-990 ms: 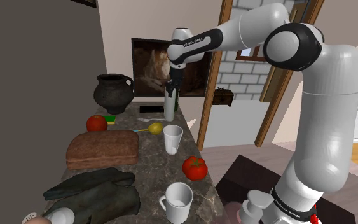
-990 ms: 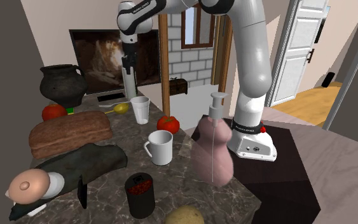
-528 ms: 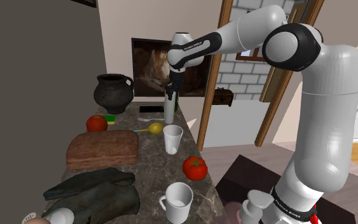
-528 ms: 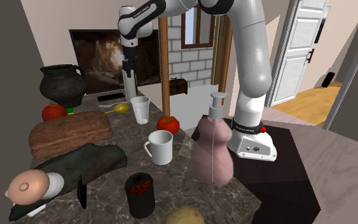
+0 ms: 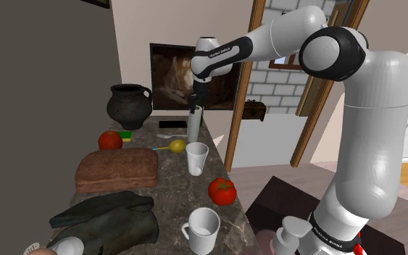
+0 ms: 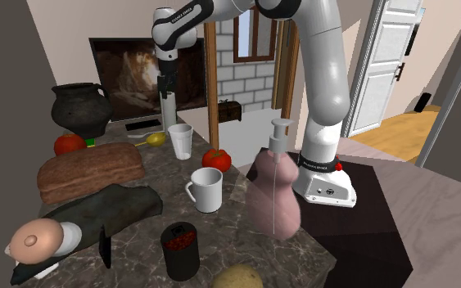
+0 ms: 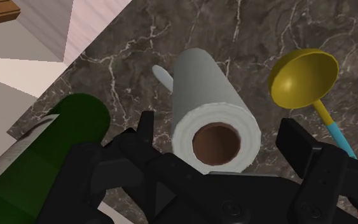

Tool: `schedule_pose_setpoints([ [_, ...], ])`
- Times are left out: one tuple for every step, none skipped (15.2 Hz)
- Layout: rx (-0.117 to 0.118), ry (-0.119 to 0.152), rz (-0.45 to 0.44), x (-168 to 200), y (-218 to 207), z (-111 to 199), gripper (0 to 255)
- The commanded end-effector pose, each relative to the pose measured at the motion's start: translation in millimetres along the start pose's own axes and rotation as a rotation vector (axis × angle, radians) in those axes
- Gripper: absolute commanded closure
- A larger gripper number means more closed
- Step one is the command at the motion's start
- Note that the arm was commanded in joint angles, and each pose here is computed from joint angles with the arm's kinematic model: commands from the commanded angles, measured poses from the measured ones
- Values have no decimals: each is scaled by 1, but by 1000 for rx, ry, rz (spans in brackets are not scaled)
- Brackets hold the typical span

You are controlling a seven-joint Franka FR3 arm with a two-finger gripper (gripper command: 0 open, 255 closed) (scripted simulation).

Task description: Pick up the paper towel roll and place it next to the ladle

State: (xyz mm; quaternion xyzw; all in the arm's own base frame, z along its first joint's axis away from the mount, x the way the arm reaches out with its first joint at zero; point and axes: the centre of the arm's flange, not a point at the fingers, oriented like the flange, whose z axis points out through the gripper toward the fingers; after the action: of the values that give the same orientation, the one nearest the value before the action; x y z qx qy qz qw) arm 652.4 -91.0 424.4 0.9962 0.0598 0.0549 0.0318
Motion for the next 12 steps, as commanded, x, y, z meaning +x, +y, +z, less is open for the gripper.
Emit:
schedule_pose_setpoints([
  [0, 0, 0, 0, 0, 0, 0],
  [0, 0, 0, 0, 0, -13, 0],
  [0, 0, 0, 0, 0, -26, 0],
  [0, 0, 0, 0, 0, -40, 0],
  [0, 0, 0, 0, 0, -50, 0],
  [0, 0, 0, 0, 0, -50, 0],
  [0, 0, 0, 0, 0, -50, 0],
  [0, 0, 0, 0, 0, -50, 0],
  [0, 0, 0, 0, 0, -50, 0],
  [0, 0, 0, 0, 0, -50, 0],
  [0, 0, 0, 0, 0, -50, 0],
  [0, 0, 0, 0, 0, -50, 0],
])
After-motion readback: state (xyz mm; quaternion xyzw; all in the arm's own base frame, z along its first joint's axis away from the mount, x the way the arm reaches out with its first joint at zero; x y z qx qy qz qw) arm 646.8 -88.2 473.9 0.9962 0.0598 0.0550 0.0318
